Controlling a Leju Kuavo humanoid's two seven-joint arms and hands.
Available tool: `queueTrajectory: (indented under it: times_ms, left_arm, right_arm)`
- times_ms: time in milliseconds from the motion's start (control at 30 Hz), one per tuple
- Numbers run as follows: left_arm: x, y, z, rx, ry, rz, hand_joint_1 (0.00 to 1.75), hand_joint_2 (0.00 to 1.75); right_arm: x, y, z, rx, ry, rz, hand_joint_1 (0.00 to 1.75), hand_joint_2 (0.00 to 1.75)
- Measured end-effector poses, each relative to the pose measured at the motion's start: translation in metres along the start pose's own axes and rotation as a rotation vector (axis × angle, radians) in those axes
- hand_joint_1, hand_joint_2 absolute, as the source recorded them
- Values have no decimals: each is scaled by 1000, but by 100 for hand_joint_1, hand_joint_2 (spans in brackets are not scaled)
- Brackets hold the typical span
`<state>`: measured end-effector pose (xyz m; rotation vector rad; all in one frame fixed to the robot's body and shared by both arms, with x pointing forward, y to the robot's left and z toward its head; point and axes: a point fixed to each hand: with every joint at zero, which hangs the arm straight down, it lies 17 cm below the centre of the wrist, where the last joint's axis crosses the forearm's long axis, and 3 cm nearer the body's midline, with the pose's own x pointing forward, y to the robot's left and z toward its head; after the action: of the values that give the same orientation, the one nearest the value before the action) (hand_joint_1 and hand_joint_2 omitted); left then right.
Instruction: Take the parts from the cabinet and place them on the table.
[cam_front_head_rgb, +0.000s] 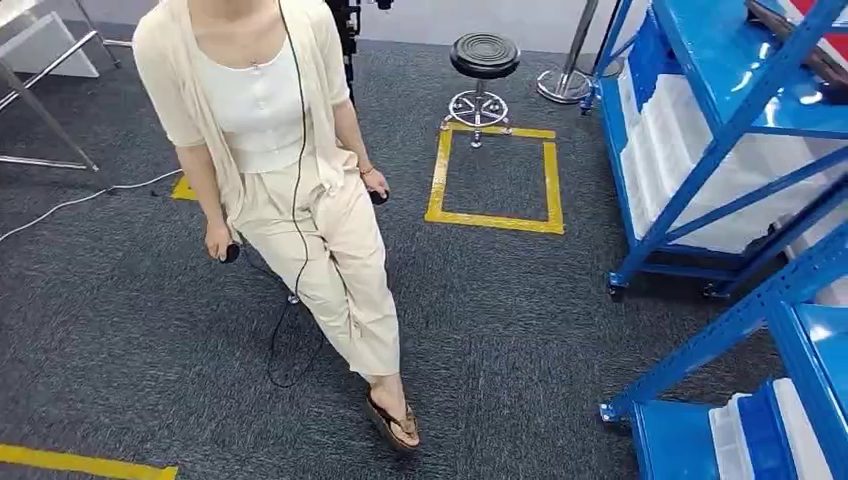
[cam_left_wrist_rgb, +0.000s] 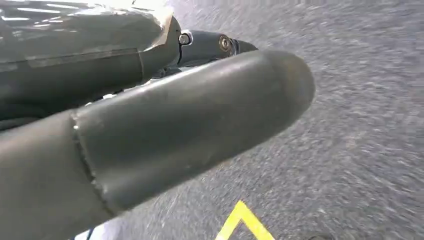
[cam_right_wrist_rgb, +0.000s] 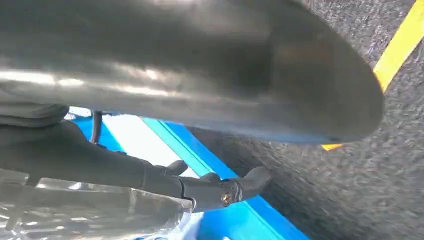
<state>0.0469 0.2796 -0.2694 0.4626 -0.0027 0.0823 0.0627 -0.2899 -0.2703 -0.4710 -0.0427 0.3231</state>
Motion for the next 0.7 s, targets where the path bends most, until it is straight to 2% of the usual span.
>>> queueTrajectory:
  times_ms: [700]
  left_arm:
    - [9, -8, 5, -10, -26, -52, 0, 0]
  right_arm:
    - [-1, 0, 0, 2, 10, -20, 0, 0]
